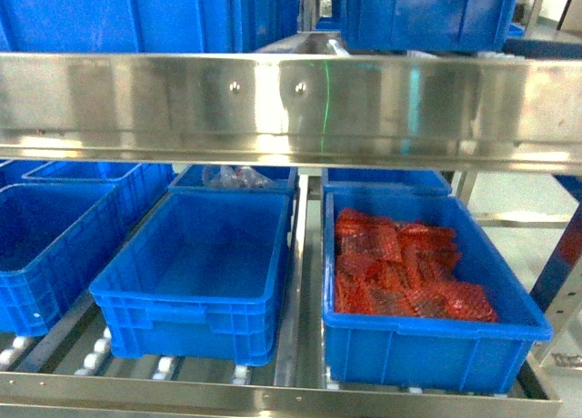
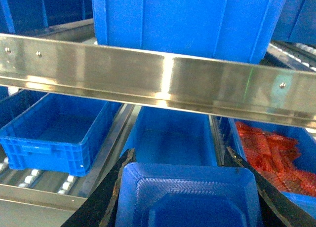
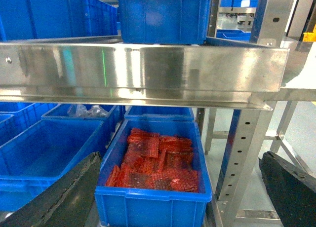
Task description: Pick blue part to blue bin on bottom shelf
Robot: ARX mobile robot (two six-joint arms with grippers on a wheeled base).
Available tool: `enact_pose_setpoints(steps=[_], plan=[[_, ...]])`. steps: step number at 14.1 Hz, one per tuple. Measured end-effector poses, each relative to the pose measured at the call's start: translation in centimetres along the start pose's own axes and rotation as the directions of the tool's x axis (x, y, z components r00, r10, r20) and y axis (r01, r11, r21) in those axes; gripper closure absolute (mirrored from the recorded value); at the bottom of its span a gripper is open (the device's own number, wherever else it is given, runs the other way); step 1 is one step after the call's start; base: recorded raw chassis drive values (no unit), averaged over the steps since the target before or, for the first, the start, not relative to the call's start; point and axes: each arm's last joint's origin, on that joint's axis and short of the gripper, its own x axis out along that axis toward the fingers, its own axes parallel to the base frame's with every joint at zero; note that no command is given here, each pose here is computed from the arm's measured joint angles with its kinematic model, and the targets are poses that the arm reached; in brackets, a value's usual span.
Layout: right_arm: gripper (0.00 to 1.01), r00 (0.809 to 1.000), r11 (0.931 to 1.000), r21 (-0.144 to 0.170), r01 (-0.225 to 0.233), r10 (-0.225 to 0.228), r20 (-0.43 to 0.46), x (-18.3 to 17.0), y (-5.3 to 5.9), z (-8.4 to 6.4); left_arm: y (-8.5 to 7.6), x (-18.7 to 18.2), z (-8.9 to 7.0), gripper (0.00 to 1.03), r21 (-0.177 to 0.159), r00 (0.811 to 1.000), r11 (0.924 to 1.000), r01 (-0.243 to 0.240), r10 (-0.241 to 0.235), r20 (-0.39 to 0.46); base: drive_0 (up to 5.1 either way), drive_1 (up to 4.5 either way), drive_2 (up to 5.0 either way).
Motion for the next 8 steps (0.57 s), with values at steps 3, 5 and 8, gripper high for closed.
enact_pose_setpoints(steps=[3,5,8], plan=[[0.03,1.0,1.0,0.0,0.0,0.0,0.0,0.0,0.0,0.0,0.0,0.0,0.0,0.59,0.0,1.0,1.0,0.0,0.0,0.0,0.0,0.0,0.0],[0.03,1.0,1.0,0.0,0.0,0.0,0.0,0.0,0.0,0.0,0.0,0.0,-0.01,0.59,0.0,1.0,1.0,0.0,0.0,-0.001,0.0,0.0,0.0],[0.03,1.0,1.0,0.0,0.0,0.0,0.0,0.0,0.0,0.0,0.0,0.0,-0.01,0.59,0.0,1.0,1.0,0.0,0.0,-0.001,0.0,0.0,0.0]])
